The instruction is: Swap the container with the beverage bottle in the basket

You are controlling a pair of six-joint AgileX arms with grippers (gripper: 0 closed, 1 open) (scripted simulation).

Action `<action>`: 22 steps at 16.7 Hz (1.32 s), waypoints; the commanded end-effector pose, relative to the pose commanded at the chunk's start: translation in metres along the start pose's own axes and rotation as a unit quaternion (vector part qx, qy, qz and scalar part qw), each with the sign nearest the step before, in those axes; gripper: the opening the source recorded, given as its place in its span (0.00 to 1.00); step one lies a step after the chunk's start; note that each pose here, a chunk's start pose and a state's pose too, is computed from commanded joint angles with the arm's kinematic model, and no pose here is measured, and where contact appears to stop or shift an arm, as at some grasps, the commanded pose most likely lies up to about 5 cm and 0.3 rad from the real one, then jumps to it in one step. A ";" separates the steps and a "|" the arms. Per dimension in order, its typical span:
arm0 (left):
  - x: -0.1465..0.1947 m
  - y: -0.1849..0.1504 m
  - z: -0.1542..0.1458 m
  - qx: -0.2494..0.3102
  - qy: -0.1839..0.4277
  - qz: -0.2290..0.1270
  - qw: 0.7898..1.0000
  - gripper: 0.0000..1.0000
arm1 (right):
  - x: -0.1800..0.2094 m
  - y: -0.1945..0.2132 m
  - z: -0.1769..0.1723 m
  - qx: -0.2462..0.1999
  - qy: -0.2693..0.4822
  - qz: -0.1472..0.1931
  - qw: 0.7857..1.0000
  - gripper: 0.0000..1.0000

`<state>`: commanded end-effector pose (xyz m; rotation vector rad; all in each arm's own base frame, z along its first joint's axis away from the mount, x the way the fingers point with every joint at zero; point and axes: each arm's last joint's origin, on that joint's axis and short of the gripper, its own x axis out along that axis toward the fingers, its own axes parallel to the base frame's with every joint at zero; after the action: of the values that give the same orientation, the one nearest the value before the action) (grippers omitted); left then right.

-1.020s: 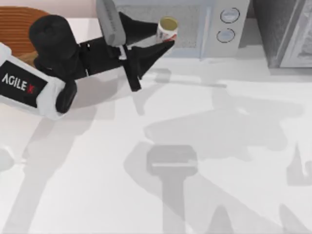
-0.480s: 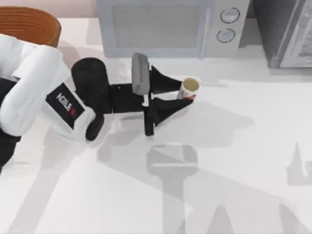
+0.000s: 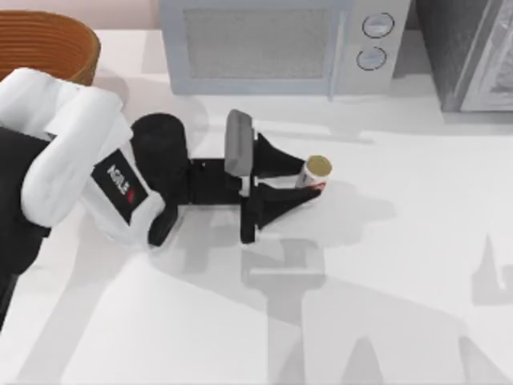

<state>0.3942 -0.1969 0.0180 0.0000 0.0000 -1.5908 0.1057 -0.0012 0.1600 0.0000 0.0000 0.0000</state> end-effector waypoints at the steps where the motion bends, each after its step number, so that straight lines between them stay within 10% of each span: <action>1: 0.000 0.000 0.000 0.000 0.000 0.000 1.000 0.00 | 0.000 0.000 0.000 0.000 0.000 0.000 1.000 1.00; 15: 0.000 0.000 0.000 0.000 0.000 0.000 1.000 0.98 | 0.000 0.000 0.000 0.000 0.000 0.000 1.000 1.00; 22: 0.000 0.000 0.000 0.000 0.000 0.000 1.000 1.00 | 0.000 0.000 0.000 0.000 0.000 0.000 1.000 1.00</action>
<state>0.3942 -0.1969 0.0180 0.0000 0.0000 -1.5908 0.1057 -0.0012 0.1600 0.0000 0.0000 0.0000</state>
